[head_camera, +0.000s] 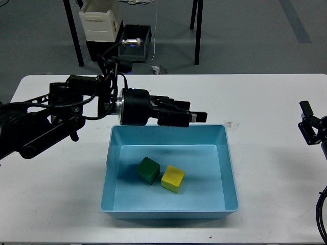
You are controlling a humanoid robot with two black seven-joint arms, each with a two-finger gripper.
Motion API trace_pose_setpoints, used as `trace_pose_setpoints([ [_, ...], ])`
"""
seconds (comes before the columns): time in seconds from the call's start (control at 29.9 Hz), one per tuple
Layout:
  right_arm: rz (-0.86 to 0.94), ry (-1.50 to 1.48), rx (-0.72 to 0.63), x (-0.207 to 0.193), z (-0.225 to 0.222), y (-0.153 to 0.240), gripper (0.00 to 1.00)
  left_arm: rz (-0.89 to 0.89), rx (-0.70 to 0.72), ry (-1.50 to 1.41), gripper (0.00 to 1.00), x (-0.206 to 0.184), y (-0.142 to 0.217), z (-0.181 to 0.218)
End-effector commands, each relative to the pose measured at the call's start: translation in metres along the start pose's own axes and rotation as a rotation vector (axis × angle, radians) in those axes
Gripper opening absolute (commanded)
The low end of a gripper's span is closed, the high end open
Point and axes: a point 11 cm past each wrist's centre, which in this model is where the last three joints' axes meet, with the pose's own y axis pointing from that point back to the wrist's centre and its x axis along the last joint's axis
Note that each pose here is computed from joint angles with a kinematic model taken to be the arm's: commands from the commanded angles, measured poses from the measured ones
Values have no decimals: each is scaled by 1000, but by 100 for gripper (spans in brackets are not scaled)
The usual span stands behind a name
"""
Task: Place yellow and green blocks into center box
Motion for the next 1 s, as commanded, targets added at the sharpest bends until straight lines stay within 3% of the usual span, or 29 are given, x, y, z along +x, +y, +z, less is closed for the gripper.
trace_pose_setpoints([
  [0.0,30,-250,17,-2,7,-1,100,310,-104,285,100,13,45,-17],
  [0.2,38,-539,49,-1,12,6,100,700,-343,885,100,2,108,-52],
  [0.57,172,-710,69,6,52,46,100,1141,-593,1486,100,-58,162,-100],
  [0.97,205,-715,66,11,57,57,100,1263,-628,1656,100,-91,180,-115],
])
